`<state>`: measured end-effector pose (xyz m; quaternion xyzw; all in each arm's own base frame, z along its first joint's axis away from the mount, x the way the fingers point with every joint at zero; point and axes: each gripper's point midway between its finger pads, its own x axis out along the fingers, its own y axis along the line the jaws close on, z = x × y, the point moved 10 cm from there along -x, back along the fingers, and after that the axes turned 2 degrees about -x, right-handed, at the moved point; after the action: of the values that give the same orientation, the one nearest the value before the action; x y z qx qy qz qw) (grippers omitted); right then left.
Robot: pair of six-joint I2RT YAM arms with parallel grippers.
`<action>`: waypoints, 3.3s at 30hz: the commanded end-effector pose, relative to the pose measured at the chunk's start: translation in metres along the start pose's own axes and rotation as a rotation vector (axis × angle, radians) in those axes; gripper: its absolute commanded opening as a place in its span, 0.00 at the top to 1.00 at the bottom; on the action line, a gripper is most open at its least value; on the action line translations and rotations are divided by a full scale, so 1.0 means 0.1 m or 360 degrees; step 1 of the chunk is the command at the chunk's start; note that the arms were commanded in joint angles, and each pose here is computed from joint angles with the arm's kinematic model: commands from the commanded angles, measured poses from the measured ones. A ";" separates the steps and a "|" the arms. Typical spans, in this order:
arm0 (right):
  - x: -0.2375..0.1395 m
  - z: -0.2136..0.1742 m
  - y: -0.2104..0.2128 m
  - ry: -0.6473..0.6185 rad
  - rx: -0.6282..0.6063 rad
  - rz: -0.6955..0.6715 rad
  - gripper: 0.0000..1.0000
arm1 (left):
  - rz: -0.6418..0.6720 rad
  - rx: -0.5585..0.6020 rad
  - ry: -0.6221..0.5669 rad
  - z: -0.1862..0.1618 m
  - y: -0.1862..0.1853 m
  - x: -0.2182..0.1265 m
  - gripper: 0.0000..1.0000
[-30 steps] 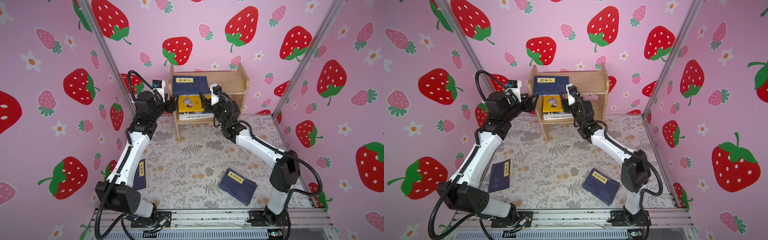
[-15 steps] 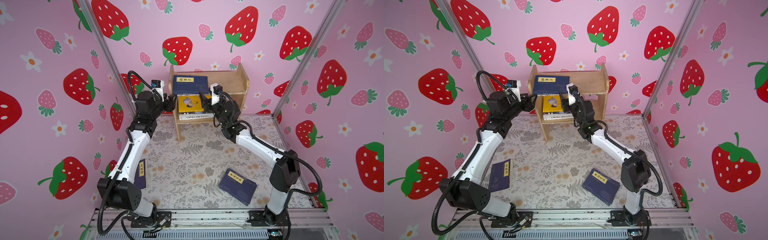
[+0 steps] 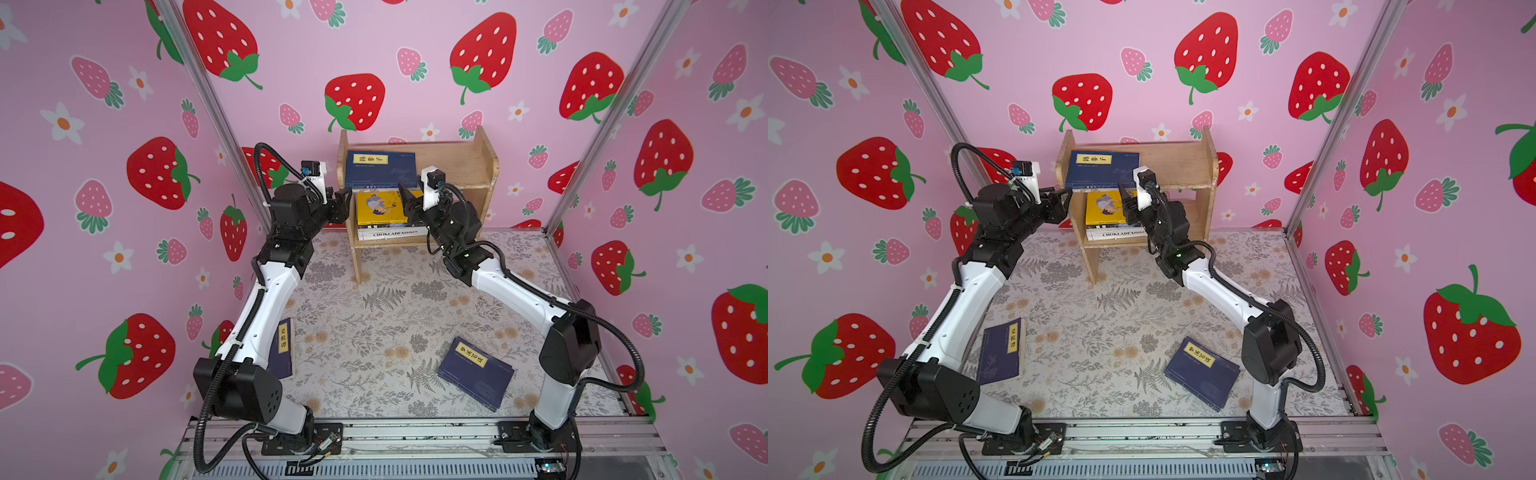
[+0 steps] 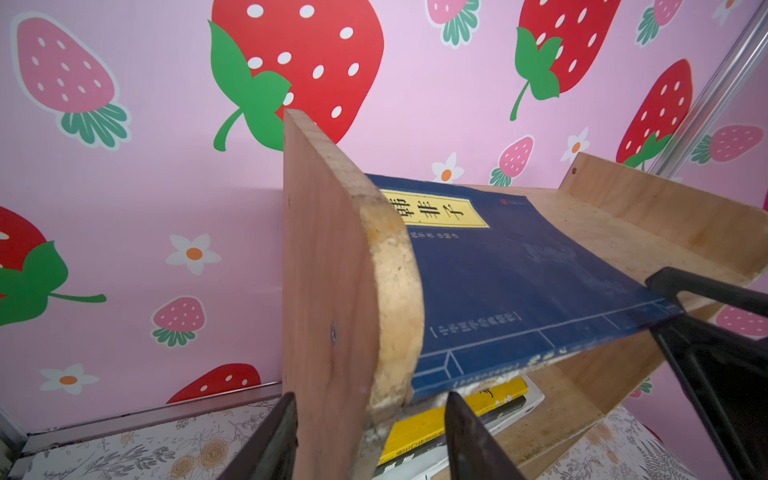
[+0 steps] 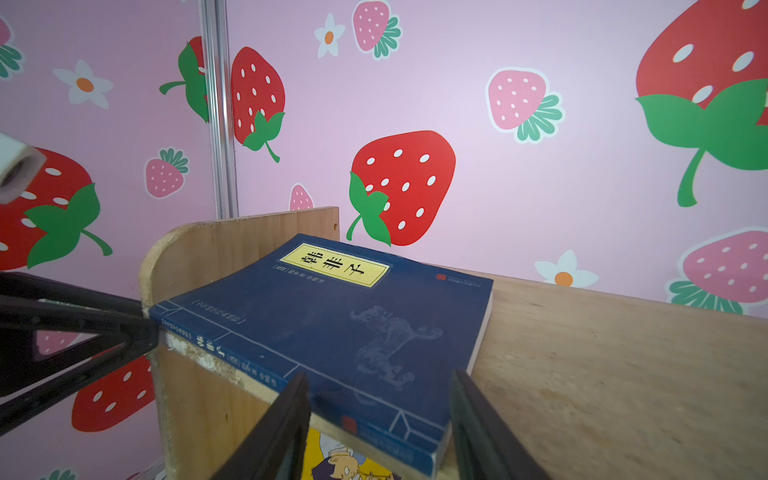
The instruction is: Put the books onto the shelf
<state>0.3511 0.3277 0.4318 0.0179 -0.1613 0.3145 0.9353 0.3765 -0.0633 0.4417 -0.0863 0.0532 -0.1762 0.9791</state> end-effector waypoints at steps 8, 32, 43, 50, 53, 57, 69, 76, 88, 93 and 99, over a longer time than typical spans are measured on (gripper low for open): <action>0.06 0.08 0.01 0.0000 -0.0011 0.0034 0.47 | 0.0017 -0.0001 -0.0165 0.20 -0.12 -0.48 0.42; -0.73 0.68 -0.25 0.0097 -0.0068 -0.0247 0.12 | 0.0066 -0.0135 -0.0128 0.04 -0.21 -1.02 0.15; -1.96 0.08 -0.54 0.0976 0.0145 -0.0831 0.02 | -0.0235 -0.0451 0.0437 -0.99 -0.62 -0.92 0.01; -2.80 -0.69 -0.44 0.1416 0.0689 -0.0902 0.04 | -0.0594 -0.0651 0.0870 -1.72 -1.10 -0.72 0.01; -3.15 -0.96 -0.40 0.1561 0.0915 -0.0992 0.11 | -0.0701 -0.0652 0.1116 -2.08 -1.38 -0.65 0.01; -3.57 -1.12 -0.38 0.1589 0.1150 -0.1061 0.19 | -0.0859 -0.0695 0.1405 -2.57 -1.75 -0.57 0.00; -4.17 -1.46 -0.36 0.1895 0.1251 -0.1248 0.30 | -0.0979 -0.0661 0.1859 -3.46 -2.40 -0.44 0.08; -4.37 -1.60 -0.38 0.1954 0.1265 -0.1425 0.28 | -0.0908 -0.0666 0.1904 -3.66 -2.45 -0.38 0.09; -4.27 -2.00 -0.20 0.1961 0.1545 -0.1186 0.37 | -0.0952 -0.0722 0.1950 -3.72 -2.52 -0.32 0.11; -4.09 -2.03 -0.17 0.1852 0.1602 -0.1103 0.43 | -0.0971 -0.0775 0.1924 -3.66 -2.51 -0.29 0.14; -3.87 -2.13 -0.13 0.1818 0.1618 -0.1040 0.44 | -0.0991 -0.0926 0.1800 -3.44 -2.39 -0.24 0.16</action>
<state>0.1214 0.0996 0.1093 0.2716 0.5101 -0.0382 0.8152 0.2287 -0.3156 0.1162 -0.2087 0.6114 -0.3748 0.6649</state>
